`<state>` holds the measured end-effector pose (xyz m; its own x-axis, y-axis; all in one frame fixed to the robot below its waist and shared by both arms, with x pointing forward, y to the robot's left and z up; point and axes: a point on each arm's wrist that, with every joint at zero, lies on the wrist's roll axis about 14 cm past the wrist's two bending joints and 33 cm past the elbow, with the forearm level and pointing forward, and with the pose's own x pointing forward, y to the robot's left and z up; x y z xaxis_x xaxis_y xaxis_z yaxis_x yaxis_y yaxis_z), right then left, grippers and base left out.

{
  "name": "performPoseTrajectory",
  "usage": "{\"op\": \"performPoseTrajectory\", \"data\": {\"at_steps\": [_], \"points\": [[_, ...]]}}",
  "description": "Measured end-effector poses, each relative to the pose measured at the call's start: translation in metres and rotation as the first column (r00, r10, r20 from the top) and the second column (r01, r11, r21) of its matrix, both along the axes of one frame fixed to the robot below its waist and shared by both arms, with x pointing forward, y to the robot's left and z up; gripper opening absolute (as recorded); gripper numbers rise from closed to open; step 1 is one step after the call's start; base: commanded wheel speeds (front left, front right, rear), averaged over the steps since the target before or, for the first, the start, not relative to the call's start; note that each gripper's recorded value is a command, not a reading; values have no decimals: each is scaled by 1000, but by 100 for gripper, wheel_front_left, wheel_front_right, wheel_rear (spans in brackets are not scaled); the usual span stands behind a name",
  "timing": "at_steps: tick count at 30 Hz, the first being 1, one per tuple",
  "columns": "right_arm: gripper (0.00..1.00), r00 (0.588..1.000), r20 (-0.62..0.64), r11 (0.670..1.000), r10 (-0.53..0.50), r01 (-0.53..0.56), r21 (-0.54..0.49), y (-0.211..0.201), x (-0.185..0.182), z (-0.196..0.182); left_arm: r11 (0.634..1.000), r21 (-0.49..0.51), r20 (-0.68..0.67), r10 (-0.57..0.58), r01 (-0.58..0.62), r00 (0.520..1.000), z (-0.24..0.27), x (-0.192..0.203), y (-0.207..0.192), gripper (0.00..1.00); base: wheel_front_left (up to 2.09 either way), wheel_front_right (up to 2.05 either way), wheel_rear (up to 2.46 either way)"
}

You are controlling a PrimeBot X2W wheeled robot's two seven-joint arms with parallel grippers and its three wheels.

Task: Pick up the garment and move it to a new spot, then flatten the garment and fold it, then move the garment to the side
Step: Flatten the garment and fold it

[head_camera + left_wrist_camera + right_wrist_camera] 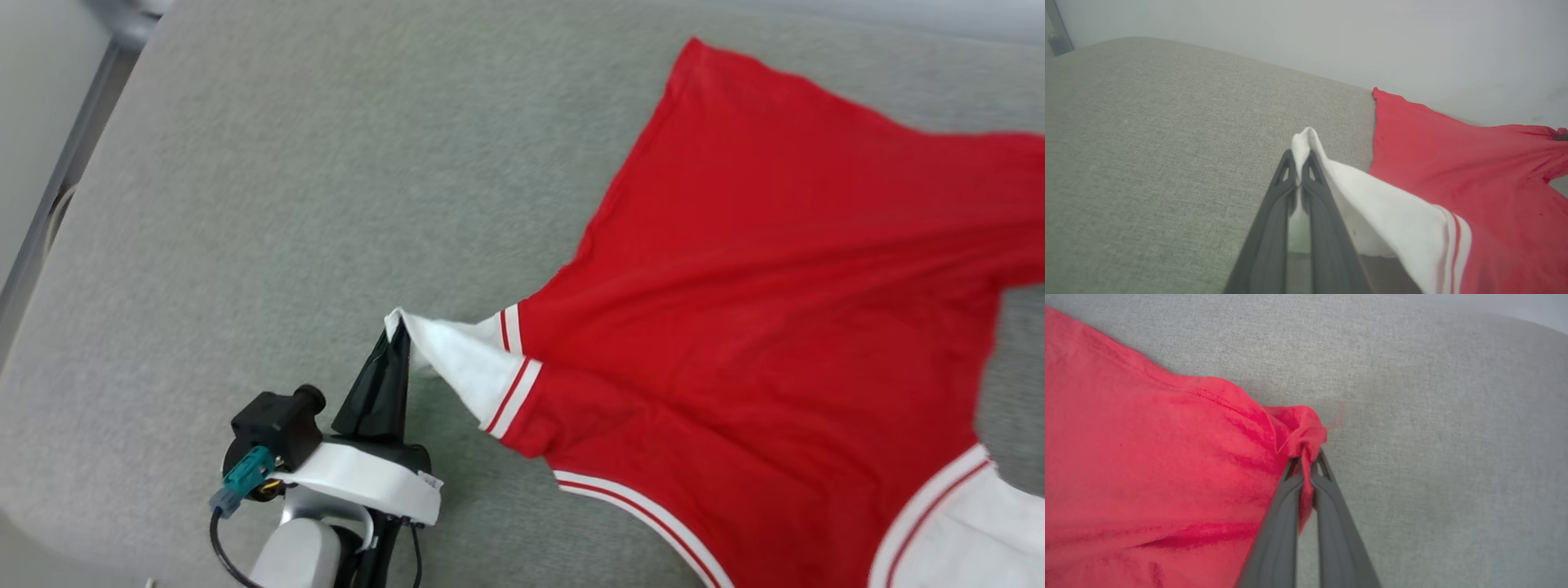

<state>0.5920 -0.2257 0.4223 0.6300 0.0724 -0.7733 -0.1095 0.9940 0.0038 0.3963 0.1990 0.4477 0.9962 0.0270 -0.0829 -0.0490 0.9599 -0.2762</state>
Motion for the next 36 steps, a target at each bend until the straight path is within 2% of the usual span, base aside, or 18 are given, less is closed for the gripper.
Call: {"op": "performPoseTrajectory", "data": {"at_steps": [6,10,14,21,25,28,31,32,33,34,36], "points": [[0,994,39,994,-103,102,29,-49,-61,10,999,-2,14,-42,43,999,3,1,-12,0,0,0,0],[0,982,29,981,-188,187,53,-79,-119,-2,997,6,21,-81,81,996,5,5,-19,0,0,0,0],[0,964,22,961,-264,261,95,-92,-177,-14,994,8,22,-112,112,994,5,8,-27,0,0,0,0],[0,918,-20,903,-396,393,171,-93,-267,-33,987,5,14,-158,158,987,3,9,-41,0,0,0,0],[0,888,-65,860,-455,457,227,-78,-306,-46,987,6,3,-164,164,987,0,9,-42,0,0,0,0],[0,874,-151,837,-462,486,250,-56,-333,-64,988,1,-6,-152,152,988,-4,9,-39,0,0,0,0],[0,869,-195,828,-455,493,267,-40,-346,-73,989,-2,-20,-147,147,989,-8,8,-38,0,0,0,0],[16,867,-187,820,-463,498,281,-38,-345,-73,989,-3,-22,-147,147,989,-9,7,-38,0,0,0,0],[48,865,-174,817,-471,502,285,-39,-344,-72,989,-3,-23,-149,149,989,-10,8,-39,0,0,0,0],[100,866,-160,816,-475,501,288,-38,-342,-72,989,-4,-24,-150,150,988,-10,8,-40,0,0,0,0],[100,867,-93,818,-489,493,295,-42,-333,-66,988,-6,-26,-152,152,988,-11,7,-41,0,0,0,0]]}}
